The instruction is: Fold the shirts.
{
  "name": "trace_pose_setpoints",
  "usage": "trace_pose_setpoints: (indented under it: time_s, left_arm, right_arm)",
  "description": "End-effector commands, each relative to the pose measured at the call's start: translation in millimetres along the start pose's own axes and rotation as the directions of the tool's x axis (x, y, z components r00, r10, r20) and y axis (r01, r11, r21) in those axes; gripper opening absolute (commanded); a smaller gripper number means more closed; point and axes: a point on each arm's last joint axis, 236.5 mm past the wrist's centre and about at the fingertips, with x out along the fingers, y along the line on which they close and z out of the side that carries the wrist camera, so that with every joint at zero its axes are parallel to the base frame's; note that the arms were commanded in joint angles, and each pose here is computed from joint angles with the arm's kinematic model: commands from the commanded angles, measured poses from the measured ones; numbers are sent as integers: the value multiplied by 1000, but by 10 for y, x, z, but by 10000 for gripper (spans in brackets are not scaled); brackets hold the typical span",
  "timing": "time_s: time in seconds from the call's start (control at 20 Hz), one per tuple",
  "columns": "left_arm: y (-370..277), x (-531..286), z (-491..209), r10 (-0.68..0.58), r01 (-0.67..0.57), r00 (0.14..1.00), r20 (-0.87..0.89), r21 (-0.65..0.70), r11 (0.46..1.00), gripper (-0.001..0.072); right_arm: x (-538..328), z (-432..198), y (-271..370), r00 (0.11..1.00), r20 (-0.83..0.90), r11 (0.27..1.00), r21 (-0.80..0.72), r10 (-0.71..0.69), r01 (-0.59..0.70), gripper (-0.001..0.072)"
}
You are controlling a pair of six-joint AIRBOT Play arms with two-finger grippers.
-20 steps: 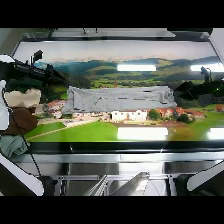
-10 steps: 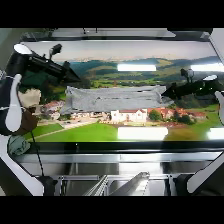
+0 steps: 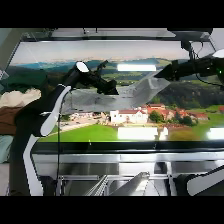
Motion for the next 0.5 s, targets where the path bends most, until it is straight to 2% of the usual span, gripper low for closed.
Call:
trace_pose_setpoints:
  time_s: [0.0,0.1,0.2,0.3,0.45]
  left_arm:
    - [84,309,-70,6,-7,999,-51,-19,1000,8]
    - [251,142,-75,4,-8,999,-53,-72,997,9]
    - [212,-234,-179,-59,49,992,-111,-93,994,11]
    - [-80,-861,-214,-165,163,978,-125,-22,986,11]
    - [-227,-2158,-200,-139,139,990,-4,69,988,10]
  right_arm:
    - [431,14,605,999,-26,997,-77,28,-30,13]
    - [627,-43,753,998,-55,997,-67,41,-45,13]
    - [801,-89,881,996,-75,996,-64,51,-56,13]
    - [1087,-57,1070,997,-54,995,-82,57,-61,13]
    - [1653,43,1409,998,33,988,-149,50,-45,12]
